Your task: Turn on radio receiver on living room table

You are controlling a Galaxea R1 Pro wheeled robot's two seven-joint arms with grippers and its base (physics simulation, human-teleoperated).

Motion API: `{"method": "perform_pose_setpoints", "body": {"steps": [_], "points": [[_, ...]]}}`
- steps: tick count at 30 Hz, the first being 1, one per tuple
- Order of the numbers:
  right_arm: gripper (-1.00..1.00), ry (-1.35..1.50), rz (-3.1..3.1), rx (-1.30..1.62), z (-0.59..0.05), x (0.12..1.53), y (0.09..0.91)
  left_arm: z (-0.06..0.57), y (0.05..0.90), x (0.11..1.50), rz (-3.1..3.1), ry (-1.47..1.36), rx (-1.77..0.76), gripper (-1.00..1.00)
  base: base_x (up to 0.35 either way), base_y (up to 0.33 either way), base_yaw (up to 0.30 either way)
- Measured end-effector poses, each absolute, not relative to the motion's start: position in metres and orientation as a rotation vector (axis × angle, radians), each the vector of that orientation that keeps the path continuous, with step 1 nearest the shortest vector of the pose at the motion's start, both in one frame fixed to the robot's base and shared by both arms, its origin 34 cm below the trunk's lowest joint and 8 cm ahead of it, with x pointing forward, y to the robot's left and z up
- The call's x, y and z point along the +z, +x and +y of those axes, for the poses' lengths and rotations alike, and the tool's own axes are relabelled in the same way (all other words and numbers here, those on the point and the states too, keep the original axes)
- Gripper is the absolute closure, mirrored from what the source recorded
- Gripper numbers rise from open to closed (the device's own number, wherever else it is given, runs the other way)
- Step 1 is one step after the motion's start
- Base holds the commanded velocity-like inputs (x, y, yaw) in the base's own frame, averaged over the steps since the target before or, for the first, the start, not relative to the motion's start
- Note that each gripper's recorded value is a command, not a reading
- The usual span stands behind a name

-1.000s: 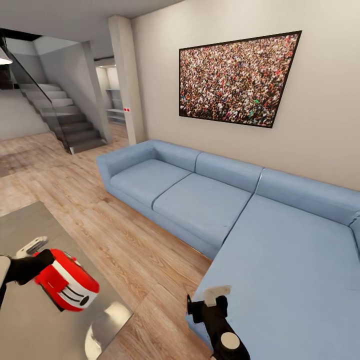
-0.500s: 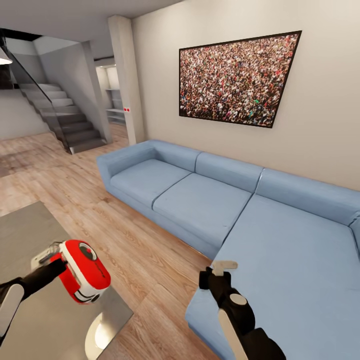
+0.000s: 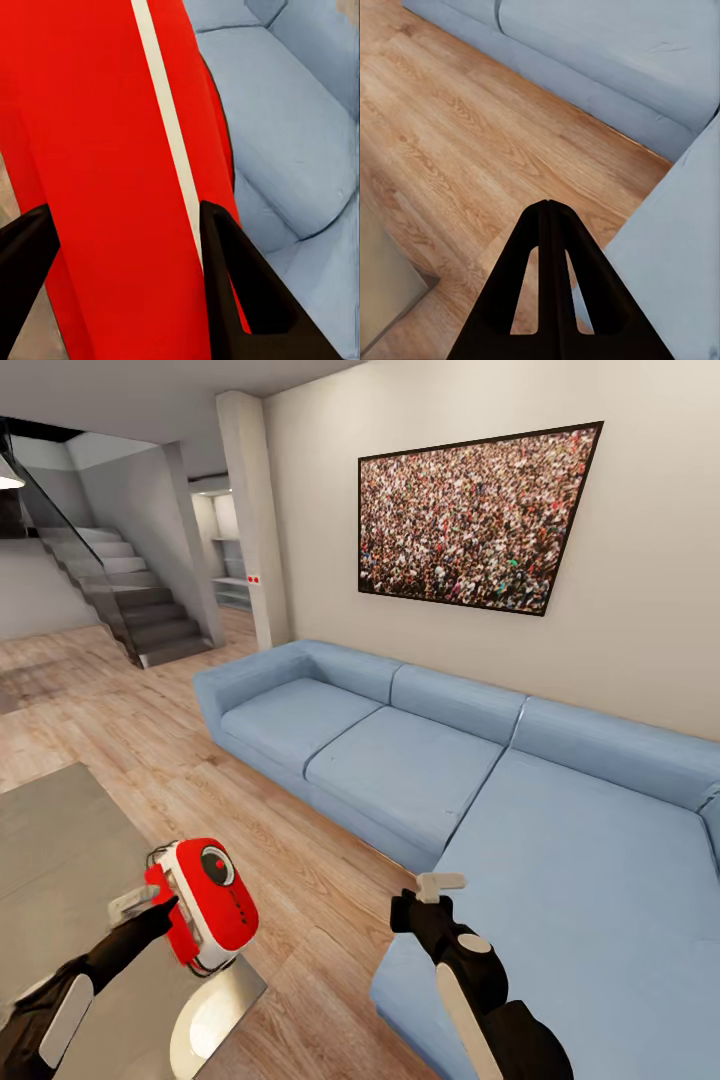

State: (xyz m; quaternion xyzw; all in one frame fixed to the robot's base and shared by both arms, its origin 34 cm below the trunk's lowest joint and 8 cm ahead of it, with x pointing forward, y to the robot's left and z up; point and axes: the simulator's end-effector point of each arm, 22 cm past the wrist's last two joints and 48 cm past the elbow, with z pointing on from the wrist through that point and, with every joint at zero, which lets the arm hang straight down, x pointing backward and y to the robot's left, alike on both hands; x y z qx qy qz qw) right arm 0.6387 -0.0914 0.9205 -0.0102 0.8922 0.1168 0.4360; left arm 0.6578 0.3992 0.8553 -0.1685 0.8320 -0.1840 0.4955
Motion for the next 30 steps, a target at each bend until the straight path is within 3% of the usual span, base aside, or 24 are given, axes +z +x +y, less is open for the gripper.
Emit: {"method": "perform_pose_setpoints", "body": {"steps": [6,16,30], "points": [[1.00,-0.027,2.220,0.293,-0.091,0.921,0.639,0.326,0.658,0.839,2.054,-0.263,-0.518,1.00,0.000,0.000,0.000],[1.00,-0.127,2.257,0.442,-0.061,0.920,0.628,0.280,0.648,0.819,2.069,-0.229,-0.578,1.00,0.000,0.000,0.000],[1.00,-0.139,2.276,0.449,-0.058,0.912,0.624,0.269,0.647,0.820,2.061,-0.198,-0.609,1.00,0.000,0.000,0.000]]}}
